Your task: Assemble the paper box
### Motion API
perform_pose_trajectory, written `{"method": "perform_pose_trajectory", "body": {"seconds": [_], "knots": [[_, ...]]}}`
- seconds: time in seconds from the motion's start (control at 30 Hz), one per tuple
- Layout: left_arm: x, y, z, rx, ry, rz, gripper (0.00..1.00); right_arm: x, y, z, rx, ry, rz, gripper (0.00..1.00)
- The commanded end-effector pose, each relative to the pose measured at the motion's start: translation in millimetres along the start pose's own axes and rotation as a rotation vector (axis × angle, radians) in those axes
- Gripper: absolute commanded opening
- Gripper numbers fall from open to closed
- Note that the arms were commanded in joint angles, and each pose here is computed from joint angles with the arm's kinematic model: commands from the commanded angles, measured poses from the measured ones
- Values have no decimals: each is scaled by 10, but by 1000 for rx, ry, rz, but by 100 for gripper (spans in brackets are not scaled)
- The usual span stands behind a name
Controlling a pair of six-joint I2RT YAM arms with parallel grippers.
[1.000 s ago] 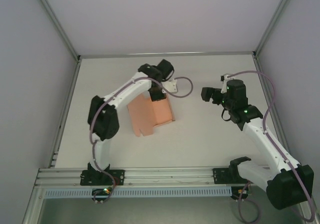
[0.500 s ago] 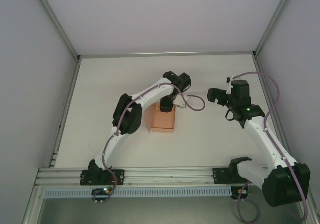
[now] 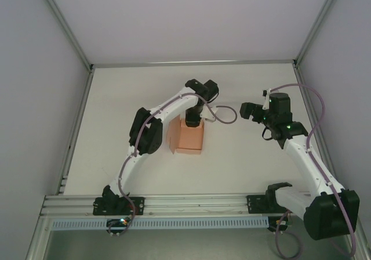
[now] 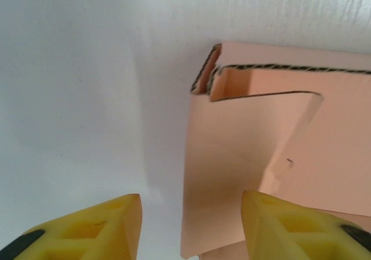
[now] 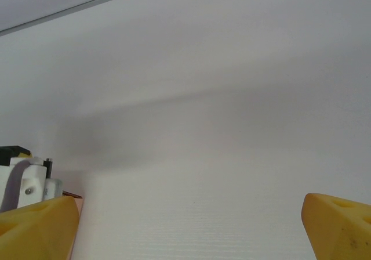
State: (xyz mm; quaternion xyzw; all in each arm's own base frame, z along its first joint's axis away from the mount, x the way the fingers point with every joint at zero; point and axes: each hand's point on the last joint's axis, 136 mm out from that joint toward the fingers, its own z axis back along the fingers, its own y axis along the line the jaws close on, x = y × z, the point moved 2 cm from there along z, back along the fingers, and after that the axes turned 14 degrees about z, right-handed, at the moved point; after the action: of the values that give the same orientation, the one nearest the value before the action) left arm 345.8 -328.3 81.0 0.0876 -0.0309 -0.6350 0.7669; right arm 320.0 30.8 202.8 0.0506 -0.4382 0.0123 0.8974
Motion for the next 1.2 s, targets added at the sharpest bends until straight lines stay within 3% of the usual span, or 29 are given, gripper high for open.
{"method": "perform_pose_trajectory", "body": {"seconds": [0.0, 0.17, 0.3, 0.33, 0.5, 0.63, 0.73, 0.9, 1.0, 1.17], "knots": [[-48, -106, -186, -96, 32, -19, 46, -90, 15, -42, 19, 34, -6, 100], [-46, -16, -403, -90, 43, 25, 31, -102, 24, -59, 28, 36, -8, 99], [4, 37, -448, -87, 15, 68, 2, -119, 34, -82, 35, 45, -7, 100], [11, 56, -441, -84, 7, 78, 0, -123, 37, -86, 37, 47, -7, 100], [126, 468, -255, 63, -126, 262, 0, -171, 93, -119, 76, 64, -2, 100], [186, 987, 214, 270, -351, 516, 0, -261, 230, -190, 132, 105, -37, 100], [42, 1330, 661, 443, -455, 754, 0, -261, 432, -248, 159, 125, -37, 100], [-159, 1425, 1086, 537, -522, 980, 0, -192, 960, -505, 277, 119, -121, 98], [-248, 1404, 1180, 567, -525, 1072, 0, 14, 1110, -664, 264, 61, -156, 93], [-273, 1348, 1286, 656, -510, 1104, 0, 330, 1309, -848, 241, -10, -148, 87]]}}
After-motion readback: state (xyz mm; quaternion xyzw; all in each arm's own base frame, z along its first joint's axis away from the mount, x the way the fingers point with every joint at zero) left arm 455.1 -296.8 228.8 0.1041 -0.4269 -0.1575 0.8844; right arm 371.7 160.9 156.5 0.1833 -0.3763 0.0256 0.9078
